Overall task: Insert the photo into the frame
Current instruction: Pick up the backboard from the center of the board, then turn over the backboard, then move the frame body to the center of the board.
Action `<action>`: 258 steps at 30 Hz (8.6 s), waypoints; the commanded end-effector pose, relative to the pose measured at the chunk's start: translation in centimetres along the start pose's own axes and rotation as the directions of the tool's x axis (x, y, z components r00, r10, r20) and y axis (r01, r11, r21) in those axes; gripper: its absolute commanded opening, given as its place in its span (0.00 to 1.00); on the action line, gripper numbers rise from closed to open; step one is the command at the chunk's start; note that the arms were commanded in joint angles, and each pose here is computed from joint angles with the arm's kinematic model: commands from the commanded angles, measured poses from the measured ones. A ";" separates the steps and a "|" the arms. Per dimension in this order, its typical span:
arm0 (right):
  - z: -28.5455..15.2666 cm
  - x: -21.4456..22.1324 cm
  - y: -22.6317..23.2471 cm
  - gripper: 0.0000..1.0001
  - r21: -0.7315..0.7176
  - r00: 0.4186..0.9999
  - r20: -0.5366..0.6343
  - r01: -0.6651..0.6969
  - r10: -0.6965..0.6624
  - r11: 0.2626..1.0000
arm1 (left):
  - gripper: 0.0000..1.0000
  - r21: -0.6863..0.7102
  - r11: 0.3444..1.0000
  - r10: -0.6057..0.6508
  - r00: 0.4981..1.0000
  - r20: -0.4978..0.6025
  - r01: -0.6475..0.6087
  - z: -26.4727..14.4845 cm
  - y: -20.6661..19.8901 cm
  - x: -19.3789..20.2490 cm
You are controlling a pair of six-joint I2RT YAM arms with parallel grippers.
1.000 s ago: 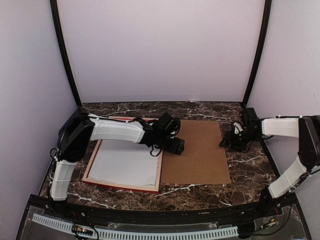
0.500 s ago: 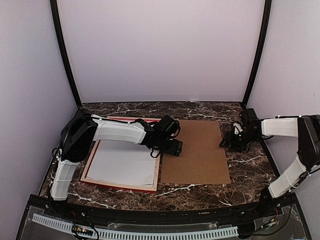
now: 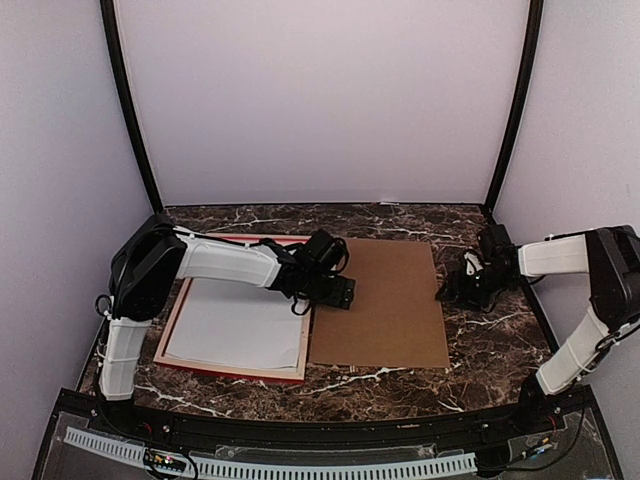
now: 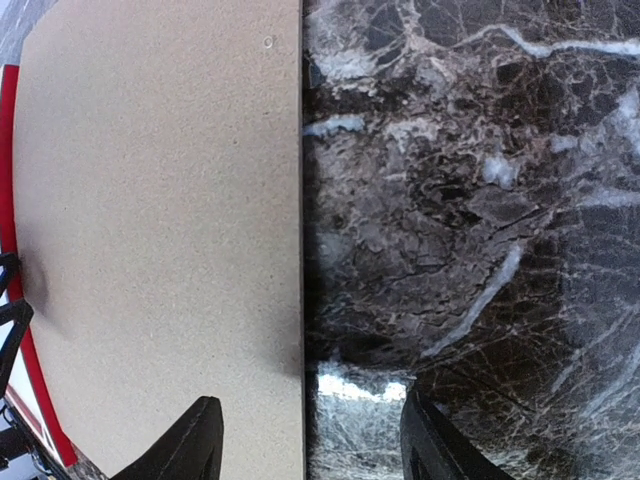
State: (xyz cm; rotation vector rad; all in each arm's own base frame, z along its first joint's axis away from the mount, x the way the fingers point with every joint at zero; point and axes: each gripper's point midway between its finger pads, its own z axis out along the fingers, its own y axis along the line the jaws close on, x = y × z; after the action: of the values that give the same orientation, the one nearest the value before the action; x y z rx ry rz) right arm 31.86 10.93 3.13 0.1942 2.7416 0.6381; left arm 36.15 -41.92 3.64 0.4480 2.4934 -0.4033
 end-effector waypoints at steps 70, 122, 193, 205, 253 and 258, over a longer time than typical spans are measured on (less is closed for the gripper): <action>-15.3 -1.1 20.9 0.61 -0.728 0.982 0.128 0.190 -0.142 0.659 | 0.84 0.311 0.930 -0.143 0.973 -0.181 0.195 -2.1 -4.3 3.4; -18.1 2.2 32.8 0.70 -0.796 0.943 0.153 0.294 -0.294 0.529 | 0.89 0.516 0.857 -0.202 0.925 0.321 0.008 -25.1 -8.6 -15.3; -7.9 1.4 20.9 0.74 -0.304 0.954 0.179 0.285 -0.239 0.909 | 0.00 0.699 0.646 -0.574 0.799 0.180 0.307 -32.0 14.5 -10.7; 1.1 5.4 26.4 0.73 -0.206 0.943 0.104 0.332 -0.317 0.921 | 0.00 0.581 0.732 -0.634 0.667 0.391 0.356 -40.4 25.1 -10.2; 9.5 5.7 21.3 0.28 0.233 0.942 0.078 0.302 -0.327 0.924 | 0.00 0.602 0.667 -0.715 0.607 0.348 0.440 -36.8 24.7 -6.9; 7.2 5.0 19.0 0.27 0.254 0.950 0.110 0.257 -0.291 0.933 | 0.00 0.645 0.618 -0.737 0.618 0.275 0.450 -33.6 20.4 -5.6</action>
State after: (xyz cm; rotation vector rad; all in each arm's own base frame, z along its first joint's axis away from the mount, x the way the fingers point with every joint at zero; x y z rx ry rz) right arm 30.54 34.13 3.05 -0.1599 2.6543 0.2459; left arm 33.13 -9.63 27.88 -0.3919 1.9809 -1.2492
